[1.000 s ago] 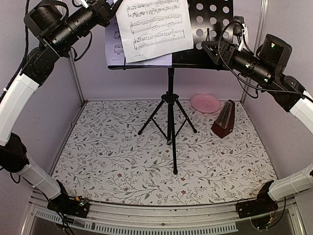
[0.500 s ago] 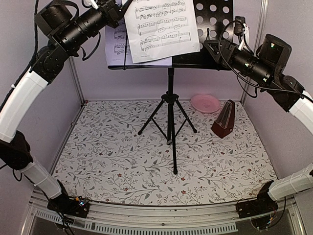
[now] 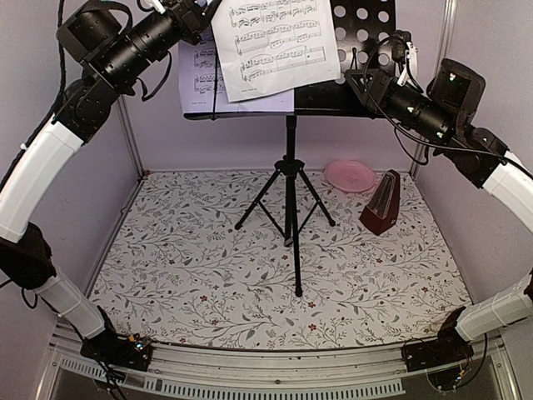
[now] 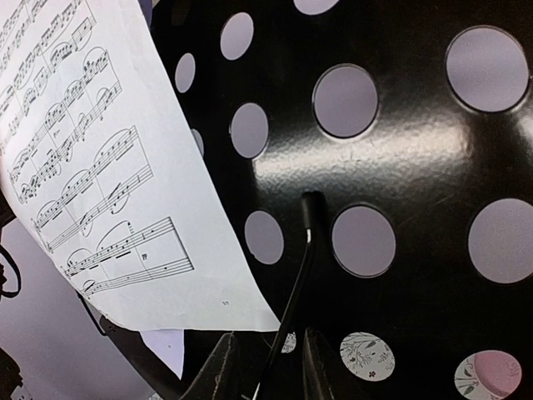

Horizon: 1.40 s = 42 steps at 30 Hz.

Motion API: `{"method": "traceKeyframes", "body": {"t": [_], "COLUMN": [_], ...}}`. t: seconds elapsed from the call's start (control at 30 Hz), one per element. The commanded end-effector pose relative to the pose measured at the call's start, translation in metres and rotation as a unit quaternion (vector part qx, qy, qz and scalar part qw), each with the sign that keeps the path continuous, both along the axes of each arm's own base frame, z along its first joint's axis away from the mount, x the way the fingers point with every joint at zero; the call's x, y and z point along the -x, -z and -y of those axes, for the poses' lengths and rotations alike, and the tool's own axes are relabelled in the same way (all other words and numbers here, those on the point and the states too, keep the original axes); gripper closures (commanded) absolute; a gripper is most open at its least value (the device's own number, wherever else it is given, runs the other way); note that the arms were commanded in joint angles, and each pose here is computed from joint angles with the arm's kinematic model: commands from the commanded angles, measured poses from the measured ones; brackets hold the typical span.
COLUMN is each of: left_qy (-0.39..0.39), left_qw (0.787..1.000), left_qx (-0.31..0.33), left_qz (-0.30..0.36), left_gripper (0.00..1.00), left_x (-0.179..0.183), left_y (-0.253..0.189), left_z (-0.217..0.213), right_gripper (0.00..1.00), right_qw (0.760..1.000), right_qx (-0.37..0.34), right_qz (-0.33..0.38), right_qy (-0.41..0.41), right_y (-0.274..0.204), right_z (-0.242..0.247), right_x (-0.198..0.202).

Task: Set up the instrument practice props

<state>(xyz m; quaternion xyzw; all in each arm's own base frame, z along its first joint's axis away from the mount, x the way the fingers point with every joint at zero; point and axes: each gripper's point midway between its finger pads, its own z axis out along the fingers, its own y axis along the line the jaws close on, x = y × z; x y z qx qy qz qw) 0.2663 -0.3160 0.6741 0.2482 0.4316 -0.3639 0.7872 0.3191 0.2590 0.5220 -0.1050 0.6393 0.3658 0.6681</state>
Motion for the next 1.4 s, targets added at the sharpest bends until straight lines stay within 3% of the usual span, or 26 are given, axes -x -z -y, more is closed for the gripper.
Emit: {"method": "traceKeyframes", "body": {"t": [0.0, 0.2, 0.83, 1.37], "left_qy": [0.003, -0.005, 0.004, 0.091], "left_qw": [1.000, 1.000, 1.000, 0.995], "left_qx": [0.008, 0.003, -0.021, -0.044], "left_qz": [0.005, 0.009, -0.001, 0.019], "left_gripper": [1.00, 1.00, 1.00, 1.00], "left_x": [-0.002, -0.005, -0.045, -0.051], "left_y": [-0.002, -0.001, 0.010, 0.024], "left_z": [-0.001, 0.001, 0.036, 0.078], "right_gripper": [0.78, 1.00, 1.00, 1.00], "right_qw": [1.000, 0.999, 0.995, 0.990], "right_qx": [-0.016, -0.033, -0.012, 0.009], "right_qz": [0.006, 0.022, 0.095, 0.122], "right_qy": [0.004, 0.004, -0.042, -0.068], "right_y": [-0.007, -0.014, -0.011, -0.011], "right_z": [0.001, 0.008, -0.003, -0.012], "right_x": [-0.003, 0.004, 0.023, 0.030]}}
